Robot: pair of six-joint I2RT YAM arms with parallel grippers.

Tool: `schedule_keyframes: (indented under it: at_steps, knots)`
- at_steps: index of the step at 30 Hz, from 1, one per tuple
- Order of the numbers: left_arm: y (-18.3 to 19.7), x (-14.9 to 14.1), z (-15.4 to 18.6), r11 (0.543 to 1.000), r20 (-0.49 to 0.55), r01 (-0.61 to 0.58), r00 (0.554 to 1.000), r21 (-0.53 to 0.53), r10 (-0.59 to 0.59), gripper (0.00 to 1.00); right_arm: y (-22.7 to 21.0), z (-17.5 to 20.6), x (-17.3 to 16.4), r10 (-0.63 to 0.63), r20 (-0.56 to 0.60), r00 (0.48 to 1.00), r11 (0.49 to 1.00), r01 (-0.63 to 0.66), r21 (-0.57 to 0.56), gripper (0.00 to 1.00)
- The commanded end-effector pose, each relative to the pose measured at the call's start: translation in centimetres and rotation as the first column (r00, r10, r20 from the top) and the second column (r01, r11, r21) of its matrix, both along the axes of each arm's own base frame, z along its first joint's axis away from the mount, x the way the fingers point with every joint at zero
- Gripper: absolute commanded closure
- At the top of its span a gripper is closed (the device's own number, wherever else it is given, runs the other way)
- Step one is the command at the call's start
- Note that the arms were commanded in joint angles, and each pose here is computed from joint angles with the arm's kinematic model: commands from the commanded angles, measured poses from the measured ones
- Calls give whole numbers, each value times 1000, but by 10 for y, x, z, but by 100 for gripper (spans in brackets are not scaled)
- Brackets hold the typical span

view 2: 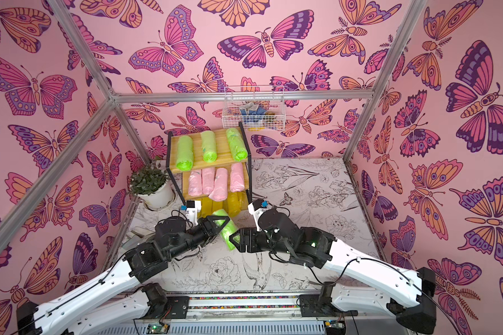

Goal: Sort the rolls of trash bags by color and place them on the shelf
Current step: Pick up the roll of trash bags from the center of the board.

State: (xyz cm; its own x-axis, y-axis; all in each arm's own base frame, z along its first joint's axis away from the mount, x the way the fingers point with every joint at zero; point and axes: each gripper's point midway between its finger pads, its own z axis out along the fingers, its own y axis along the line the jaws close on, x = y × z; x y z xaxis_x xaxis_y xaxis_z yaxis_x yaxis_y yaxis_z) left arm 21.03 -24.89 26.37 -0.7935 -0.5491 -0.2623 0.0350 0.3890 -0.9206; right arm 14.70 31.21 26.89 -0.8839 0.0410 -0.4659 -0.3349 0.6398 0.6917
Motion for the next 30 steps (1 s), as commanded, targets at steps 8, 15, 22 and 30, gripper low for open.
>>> schedule_keyframes:
  at_steps: [8, 15, 22, 30]
  knots:
    - [1, -1, -3, 999, -37, -3, 999, -46, 1, 100, 16, 0, 0, 29, -14, 999, 1000, -29, 8, 23]
    - [3, 0, -2, 998, -36, -7, 999, -66, 5, 100, 20, -5, -1, 35, -27, 999, 999, -34, 7, 29]
    - [5, 1, -2, 996, -41, -15, 999, -87, 11, 100, 33, -10, -2, 62, -61, 996, 998, -61, 13, 38]
    - [11, 2, 1, 995, -36, -30, 999, -100, 26, 100, 45, -11, -5, 93, -92, 991, 995, -90, 34, 75]
